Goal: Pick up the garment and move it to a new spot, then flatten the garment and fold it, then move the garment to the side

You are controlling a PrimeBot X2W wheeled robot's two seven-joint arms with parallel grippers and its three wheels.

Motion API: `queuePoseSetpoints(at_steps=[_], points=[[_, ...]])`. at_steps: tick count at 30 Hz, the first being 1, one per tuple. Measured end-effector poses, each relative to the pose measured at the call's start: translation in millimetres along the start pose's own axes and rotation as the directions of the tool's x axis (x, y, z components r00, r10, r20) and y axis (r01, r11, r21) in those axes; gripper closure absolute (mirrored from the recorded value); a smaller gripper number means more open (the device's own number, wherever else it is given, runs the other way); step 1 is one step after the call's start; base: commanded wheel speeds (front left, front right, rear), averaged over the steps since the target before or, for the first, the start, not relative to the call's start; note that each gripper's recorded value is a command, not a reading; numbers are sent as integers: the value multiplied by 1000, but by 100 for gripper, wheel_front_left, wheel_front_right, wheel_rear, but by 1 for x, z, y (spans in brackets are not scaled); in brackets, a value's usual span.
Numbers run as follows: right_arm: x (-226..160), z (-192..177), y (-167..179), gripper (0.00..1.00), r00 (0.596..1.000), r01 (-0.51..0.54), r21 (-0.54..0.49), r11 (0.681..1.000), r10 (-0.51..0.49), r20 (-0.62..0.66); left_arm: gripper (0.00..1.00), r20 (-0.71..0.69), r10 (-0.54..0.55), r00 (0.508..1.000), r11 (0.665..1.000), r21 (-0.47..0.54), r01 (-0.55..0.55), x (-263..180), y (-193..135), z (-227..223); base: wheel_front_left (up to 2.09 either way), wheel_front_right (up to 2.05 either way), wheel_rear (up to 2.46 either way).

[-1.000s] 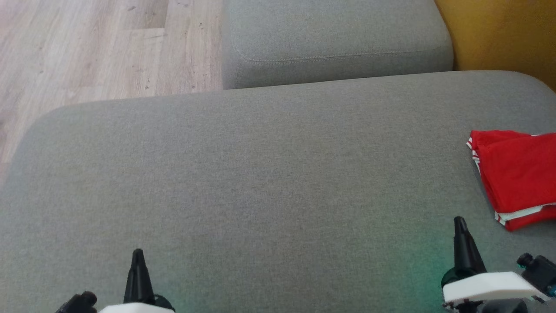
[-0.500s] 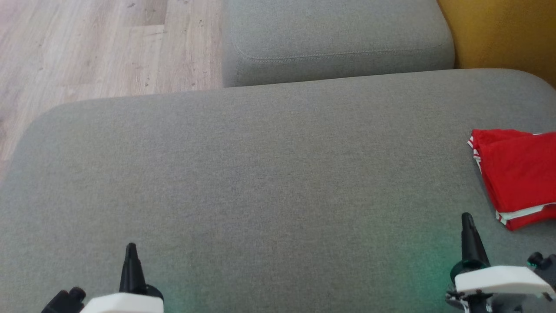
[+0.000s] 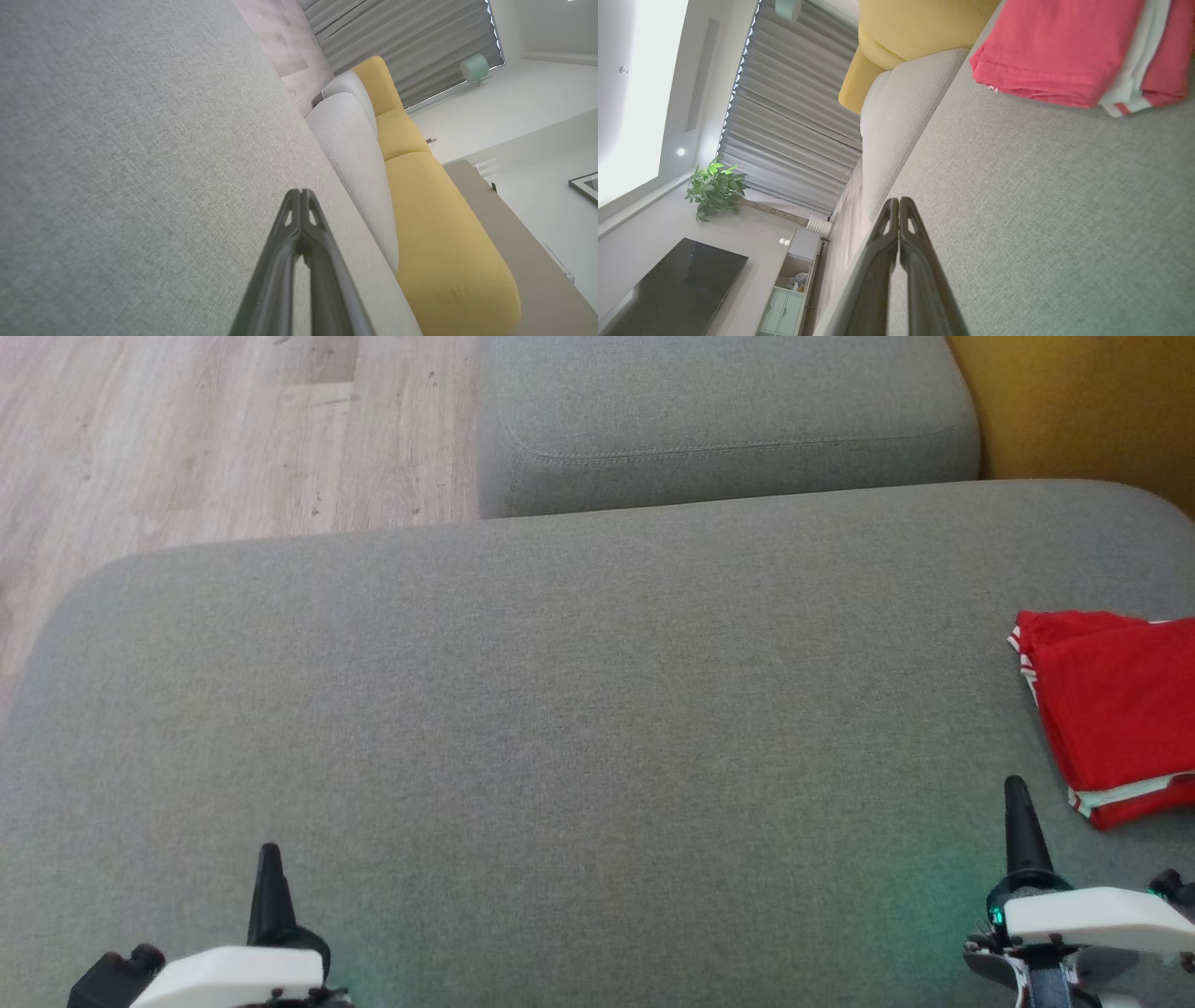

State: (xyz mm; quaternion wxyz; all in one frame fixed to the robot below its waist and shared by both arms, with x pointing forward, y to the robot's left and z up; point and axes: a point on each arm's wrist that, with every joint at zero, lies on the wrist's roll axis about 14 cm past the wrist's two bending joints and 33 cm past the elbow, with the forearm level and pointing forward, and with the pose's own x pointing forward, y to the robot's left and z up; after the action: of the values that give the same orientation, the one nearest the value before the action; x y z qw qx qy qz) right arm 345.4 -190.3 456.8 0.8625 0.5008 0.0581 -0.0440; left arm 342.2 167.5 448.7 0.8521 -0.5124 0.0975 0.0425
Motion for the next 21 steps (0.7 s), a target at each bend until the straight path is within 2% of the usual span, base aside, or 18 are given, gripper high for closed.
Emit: queuePoseSetpoints(at_steps=[11, 21], points=[[7, 6, 4, 100, 1000, -7, 135, 991, 6, 9, 100, 1, -18, 1000, 992, -126, 18, 6, -4, 6, 0, 0, 0], [10, 10, 3, 100, 1000, -7, 256, 967, 4, 12, 100, 9, -35, 999, 970, -239, 36, 11, -7, 13, 0, 0, 0]])
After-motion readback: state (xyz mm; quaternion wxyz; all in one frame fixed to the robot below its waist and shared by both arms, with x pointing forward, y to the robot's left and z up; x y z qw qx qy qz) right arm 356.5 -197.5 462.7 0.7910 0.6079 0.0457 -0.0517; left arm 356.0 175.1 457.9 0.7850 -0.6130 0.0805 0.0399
